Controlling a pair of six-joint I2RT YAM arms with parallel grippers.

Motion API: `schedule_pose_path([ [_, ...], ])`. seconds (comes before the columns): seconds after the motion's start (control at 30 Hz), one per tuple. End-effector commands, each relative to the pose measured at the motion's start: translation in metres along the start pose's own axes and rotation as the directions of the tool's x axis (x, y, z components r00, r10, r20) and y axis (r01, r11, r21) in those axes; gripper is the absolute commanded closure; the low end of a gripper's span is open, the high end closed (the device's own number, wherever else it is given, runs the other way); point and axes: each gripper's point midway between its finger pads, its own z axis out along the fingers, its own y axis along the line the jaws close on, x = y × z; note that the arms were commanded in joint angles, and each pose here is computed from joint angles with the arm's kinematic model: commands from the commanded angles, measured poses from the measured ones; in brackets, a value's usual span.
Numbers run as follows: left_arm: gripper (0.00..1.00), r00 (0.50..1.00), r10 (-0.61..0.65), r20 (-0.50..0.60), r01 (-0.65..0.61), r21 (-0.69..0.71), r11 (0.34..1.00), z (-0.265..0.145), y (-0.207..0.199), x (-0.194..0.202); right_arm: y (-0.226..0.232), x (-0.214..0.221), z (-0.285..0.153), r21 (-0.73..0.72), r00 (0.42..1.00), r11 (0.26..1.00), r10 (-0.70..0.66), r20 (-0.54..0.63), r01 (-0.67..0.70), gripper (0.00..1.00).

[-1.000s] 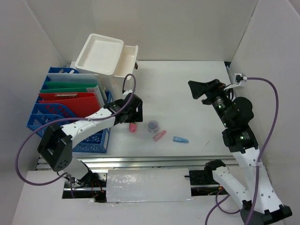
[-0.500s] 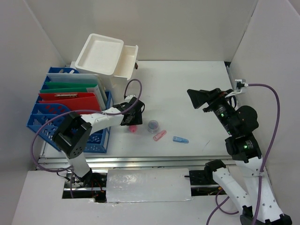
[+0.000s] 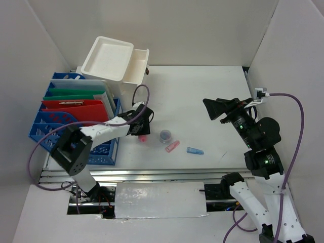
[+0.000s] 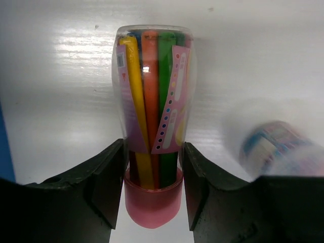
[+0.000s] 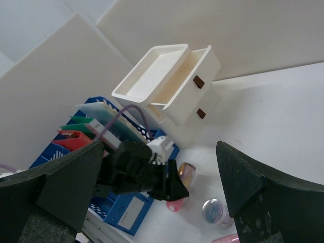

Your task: Organize the desk

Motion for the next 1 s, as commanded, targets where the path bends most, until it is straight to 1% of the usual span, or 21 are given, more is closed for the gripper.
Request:
schedule_pose_path([
  [0.0,1.0,0.989,-0.002,0.145,-0.026,0.192,0.981,-0.073,-0.031,-0.049,0.004,-0.008,-0.005,-0.001,0.999,1.0,-0.03,0.03,0.03,0.0],
  [0.1,1.0,0.966,0.078,0.246,-0.156,0.32,0.934,-0.135,-0.06,-0.078,0.003,-0.012,-0.007,0.007,0.998,0.999,-0.041,0.042,0.041,0.0],
  [0.13,1.0,0.964,0.109,0.242,-0.185,0.316,0.931,-0.149,-0.058,-0.079,0.003,-0.012,-0.006,0.008,0.998,0.999,-0.048,0.041,0.048,0.0],
  [0.17,1.0,0.943,0.126,0.308,-0.232,0.335,0.913,-0.178,-0.066,-0.1,0.004,-0.014,-0.006,0.007,0.998,0.999,-0.052,0.042,0.051,0.0],
  [0.23,1.0,0.914,0.124,0.386,-0.256,0.312,0.915,-0.215,-0.062,-0.129,0.005,-0.013,-0.006,0.001,0.998,0.998,-0.056,0.036,0.056,0.0],
  [0.3,1.0,0.881,0.154,0.446,-0.283,0.239,0.929,-0.228,-0.055,-0.152,0.006,-0.012,-0.005,-0.013,0.998,0.998,-0.059,0.034,0.059,0.0],
  [0.33,1.0,0.857,0.134,0.498,-0.272,0.215,0.938,-0.243,-0.053,-0.175,0.01,-0.012,-0.004,-0.033,0.997,0.998,-0.06,0.04,0.061,0.0],
  [0.37,1.0,0.825,0.172,0.538,-0.302,0.164,0.939,-0.246,-0.049,-0.189,0.007,-0.008,-0.002,-0.038,0.998,0.997,-0.063,0.031,0.064,0.0],
  [0.4,1.0,0.811,0.215,0.544,-0.337,0.134,0.932,-0.236,-0.054,-0.197,0.01,-0.01,0.001,-0.056,0.997,0.996,-0.064,0.046,0.067,0.0],
  [0.43,1.0,0.79,0.224,0.57,-0.347,0.116,0.931,-0.238,-0.053,-0.211,0.008,-0.007,0.003,-0.059,0.997,0.996,-0.062,0.041,0.065,0.0],
  [0.47,1.0,0.75,0.22,0.624,-0.333,0.069,0.94,-0.241,-0.052,-0.231,0.007,-0.004,0.008,-0.06,0.998,0.996,-0.06,0.024,0.061,0.0],
  [0.53,1.0,0.727,0.206,0.655,-0.321,0.059,0.945,-0.231,-0.048,-0.255,0.008,-0.004,0.014,-0.065,0.998,0.996,-0.062,0.013,0.063,0.0],
  [0.57,1.0,0.709,0.176,0.683,-0.336,0.107,0.936,-0.232,-0.054,-0.269,0.006,0.0,0.019,-0.065,0.998,0.996,-0.061,-0.006,0.06,0.0],
  [0.63,1.0,0.693,0.166,0.701,-0.341,0.116,0.933,-0.221,-0.047,-0.293,0.005,0.004,0.024,-0.071,0.998,0.996,-0.063,-0.028,0.061,0.0],
  [0.7,1.0,0.671,0.169,0.722,-0.324,0.081,0.943,-0.208,-0.042,-0.312,0.005,0.009,0.025,-0.081,0.997,0.995,-0.065,-0.048,0.061,0.0],
  [0.73,1.0,0.652,0.166,0.74,-0.301,0.052,0.952,-0.212,-0.031,-0.329,0.005,0.011,0.025,-0.086,0.996,0.995,-0.064,-0.054,0.059,0.0],
  [0.77,1.0,0.644,0.171,0.745,-0.301,0.041,0.953,-0.21,-0.028,-0.338,0.005,0.014,0.025,-0.094,0.996,0.994,-0.066,-0.061,0.06,0.0],
  [0.8,1.0,0.65,0.189,0.736,-0.313,0.033,0.949,-0.195,-0.029,-0.343,0.004,0.016,0.025,-0.096,0.996,0.994,-0.066,-0.066,0.059,0.0],
  [0.83,1.0,0.629,0.203,0.75,-0.325,0.017,0.945,-0.197,-0.026,-0.354,0.003,0.019,0.025,-0.102,0.995,0.993,-0.064,-0.072,0.057,0.0],
  [0.93,1.0,0.616,0.246,0.749,-0.375,0.004,0.927,-0.178,-0.032,-0.364,0.001,0.025,0.025,-0.105,0.994,0.993,-0.064,-0.089,0.054,0.0],
  [0.97,1.0,0.626,0.253,0.738,-0.377,0.002,0.926,-0.165,-0.034,-0.364,0.001,0.026,0.025,-0.106,0.994,0.993,-0.065,-0.09,0.055,0.0],
])
